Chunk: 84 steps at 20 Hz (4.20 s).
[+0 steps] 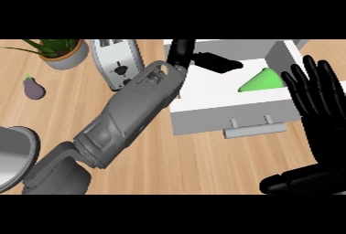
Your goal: Pick up the cup, place it into the drawer and close the drawer
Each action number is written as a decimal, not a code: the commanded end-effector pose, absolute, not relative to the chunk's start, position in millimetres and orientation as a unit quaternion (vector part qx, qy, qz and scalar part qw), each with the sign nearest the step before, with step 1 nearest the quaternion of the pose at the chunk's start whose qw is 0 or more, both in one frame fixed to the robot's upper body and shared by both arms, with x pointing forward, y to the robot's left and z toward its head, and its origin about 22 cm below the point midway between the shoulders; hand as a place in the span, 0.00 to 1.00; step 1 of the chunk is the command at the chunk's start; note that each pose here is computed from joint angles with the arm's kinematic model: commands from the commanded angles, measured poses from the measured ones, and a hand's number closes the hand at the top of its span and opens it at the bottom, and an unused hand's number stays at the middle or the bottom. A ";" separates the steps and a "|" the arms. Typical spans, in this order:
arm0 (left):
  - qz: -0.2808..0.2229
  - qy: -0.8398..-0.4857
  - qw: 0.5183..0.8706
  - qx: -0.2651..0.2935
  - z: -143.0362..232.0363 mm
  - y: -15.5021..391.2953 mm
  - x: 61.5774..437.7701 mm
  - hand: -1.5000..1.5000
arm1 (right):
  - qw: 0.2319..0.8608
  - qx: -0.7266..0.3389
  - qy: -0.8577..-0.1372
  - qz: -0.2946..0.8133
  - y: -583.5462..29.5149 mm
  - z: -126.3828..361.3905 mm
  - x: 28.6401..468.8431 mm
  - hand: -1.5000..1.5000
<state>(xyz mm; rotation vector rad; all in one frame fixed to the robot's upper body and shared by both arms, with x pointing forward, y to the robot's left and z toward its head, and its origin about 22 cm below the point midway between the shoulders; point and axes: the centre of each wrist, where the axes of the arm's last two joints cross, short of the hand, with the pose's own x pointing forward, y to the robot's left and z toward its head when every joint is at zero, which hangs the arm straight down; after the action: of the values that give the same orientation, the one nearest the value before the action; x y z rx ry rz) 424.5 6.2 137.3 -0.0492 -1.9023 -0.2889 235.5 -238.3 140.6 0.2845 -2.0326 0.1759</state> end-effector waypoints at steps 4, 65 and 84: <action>-0.071 -0.836 0.535 -0.105 148.6 -3.0 415.0 0.00 | 0.534 0.140 -0.832 0.056 -244.0 131.3 236.3 0.00; 0.079 -0.801 0.580 -0.123 33.0 340.4 258.8 0.00 | 0.544 -0.172 -0.644 0.510 -228.3 -20.0 372.9 0.00; 0.069 -0.805 0.573 -0.135 37.7 329.7 277.2 0.00 | 0.560 -0.171 -0.631 0.509 -278.0 33.4 428.2 0.00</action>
<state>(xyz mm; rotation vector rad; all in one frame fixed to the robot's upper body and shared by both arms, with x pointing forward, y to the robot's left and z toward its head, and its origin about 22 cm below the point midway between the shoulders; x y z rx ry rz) 272.4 335.6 42.8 -0.3180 -1.8849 0.1631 422.5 -264.0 24.7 -0.2783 -1.5778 1.2505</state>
